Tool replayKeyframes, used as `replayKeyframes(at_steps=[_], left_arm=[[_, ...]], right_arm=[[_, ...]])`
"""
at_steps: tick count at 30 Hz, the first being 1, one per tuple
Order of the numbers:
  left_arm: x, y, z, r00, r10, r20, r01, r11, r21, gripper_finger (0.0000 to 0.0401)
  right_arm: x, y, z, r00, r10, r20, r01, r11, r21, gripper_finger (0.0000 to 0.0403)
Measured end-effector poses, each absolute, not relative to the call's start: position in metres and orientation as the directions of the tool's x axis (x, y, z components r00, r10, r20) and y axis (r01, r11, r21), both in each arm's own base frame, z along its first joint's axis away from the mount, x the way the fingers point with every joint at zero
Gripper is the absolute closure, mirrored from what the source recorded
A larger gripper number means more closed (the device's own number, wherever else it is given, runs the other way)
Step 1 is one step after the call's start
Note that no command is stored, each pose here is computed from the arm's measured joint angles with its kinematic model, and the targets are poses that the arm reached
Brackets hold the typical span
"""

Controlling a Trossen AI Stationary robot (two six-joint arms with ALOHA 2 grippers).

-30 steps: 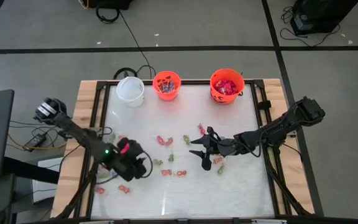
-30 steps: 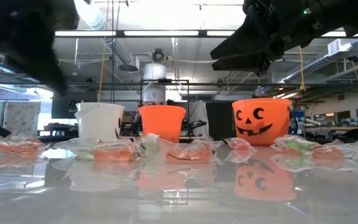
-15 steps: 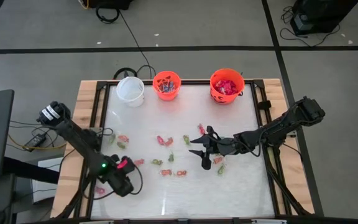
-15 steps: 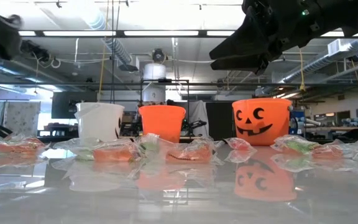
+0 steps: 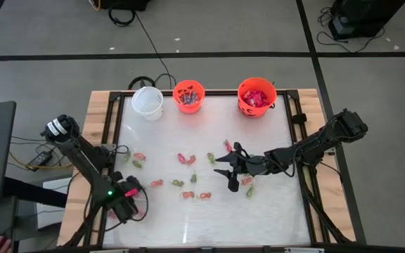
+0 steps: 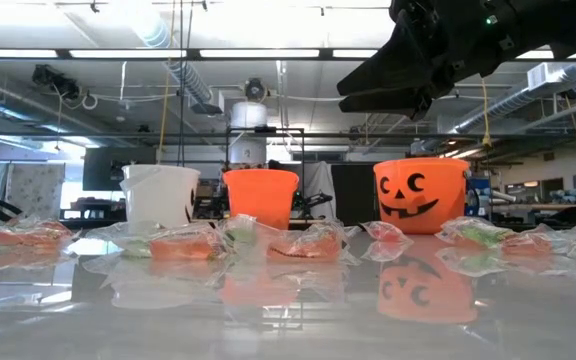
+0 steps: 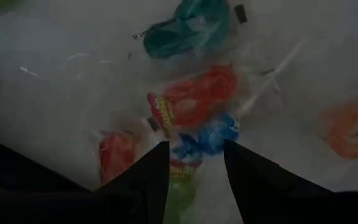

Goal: Sort candy by brand, put in halloween buckets
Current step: Put the blue lollipop into the left orange bucket

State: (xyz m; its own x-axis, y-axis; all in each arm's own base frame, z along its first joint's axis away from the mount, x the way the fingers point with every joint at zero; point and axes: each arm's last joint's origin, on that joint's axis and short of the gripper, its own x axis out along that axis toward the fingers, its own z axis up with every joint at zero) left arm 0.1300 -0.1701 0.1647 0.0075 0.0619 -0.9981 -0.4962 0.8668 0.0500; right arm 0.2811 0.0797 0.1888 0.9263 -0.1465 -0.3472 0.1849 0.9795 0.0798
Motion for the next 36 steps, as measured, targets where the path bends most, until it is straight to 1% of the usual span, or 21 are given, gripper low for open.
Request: replayKeyframes(at_steps=[7,13,15,17,21,24,27,29,32,34,36], left_arm=[[0.128,-0.167,0.14,0.076,-0.024,-0.997,-0.493,0.868,-0.059,0.024],[0.127,-0.165,0.14,0.069,0.011,-0.998,-0.502,0.865,-0.025,0.0244],[0.128,-0.166,0.142,0.076,0.011,-0.997,-0.496,0.868,-0.028,0.0258],[0.13,-0.168,0.145,0.085,0.007,-0.996,-0.494,0.868,-0.036,0.0281],[0.134,-0.174,0.149,0.118,-0.021,-0.993,-0.492,0.867,-0.077,0.0341],[0.14,-0.181,0.155,0.159,-0.074,-0.985,-0.489,0.86,-0.143,0.0386],[0.145,-0.187,0.162,0.186,-0.122,-0.975,-0.489,0.849,-0.2,0.0391],[0.149,-0.193,0.17,0.229,-0.138,-0.964,-0.486,0.841,-0.236,0.0389],[0.159,-0.194,0.182,0.313,-0.099,-0.945,-0.495,0.831,-0.252,0.0391],[0.165,-0.191,0.191,0.351,-0.035,-0.936,-0.519,0.824,-0.226,0.0393],[0.171,-0.182,0.197,0.36,0.048,-0.932,-0.558,0.812,-0.174,0.0394]], right_arm=[[0.281,0.08,0.189,0.927,-0.146,-0.346,0.185,0.98,0.08,0.0198],[0.281,0.08,0.189,0.929,-0.146,-0.341,0.184,0.98,0.082,0.0198],[0.281,0.08,0.19,0.93,-0.145,-0.338,0.183,0.98,0.083,0.0198],[0.282,0.079,0.19,0.93,-0.147,-0.338,0.185,0.979,0.082,0.0198],[0.282,0.078,0.19,0.93,-0.149,-0.336,0.187,0.979,0.083,0.0198],[0.282,0.078,0.19,0.93,-0.149,-0.336,0.187,0.979,0.084,0.0198],[0.282,0.079,0.19,0.932,-0.131,-0.339,0.171,0.981,0.09,0.0198],[0.282,0.08,0.19,0.933,-0.11,-0.342,0.152,0.983,0.099,0.0198],[0.282,0.08,0.19,0.934,-0.1,-0.343,0.143,0.984,0.103,0.0198],[0.282,0.08,0.19,0.934,-0.1,-0.343,0.143,0.984,0.103,0.0198],[0.282,0.08,0.19,0.934,-0.1,-0.342,0.144,0.984,0.105,0.0198]])
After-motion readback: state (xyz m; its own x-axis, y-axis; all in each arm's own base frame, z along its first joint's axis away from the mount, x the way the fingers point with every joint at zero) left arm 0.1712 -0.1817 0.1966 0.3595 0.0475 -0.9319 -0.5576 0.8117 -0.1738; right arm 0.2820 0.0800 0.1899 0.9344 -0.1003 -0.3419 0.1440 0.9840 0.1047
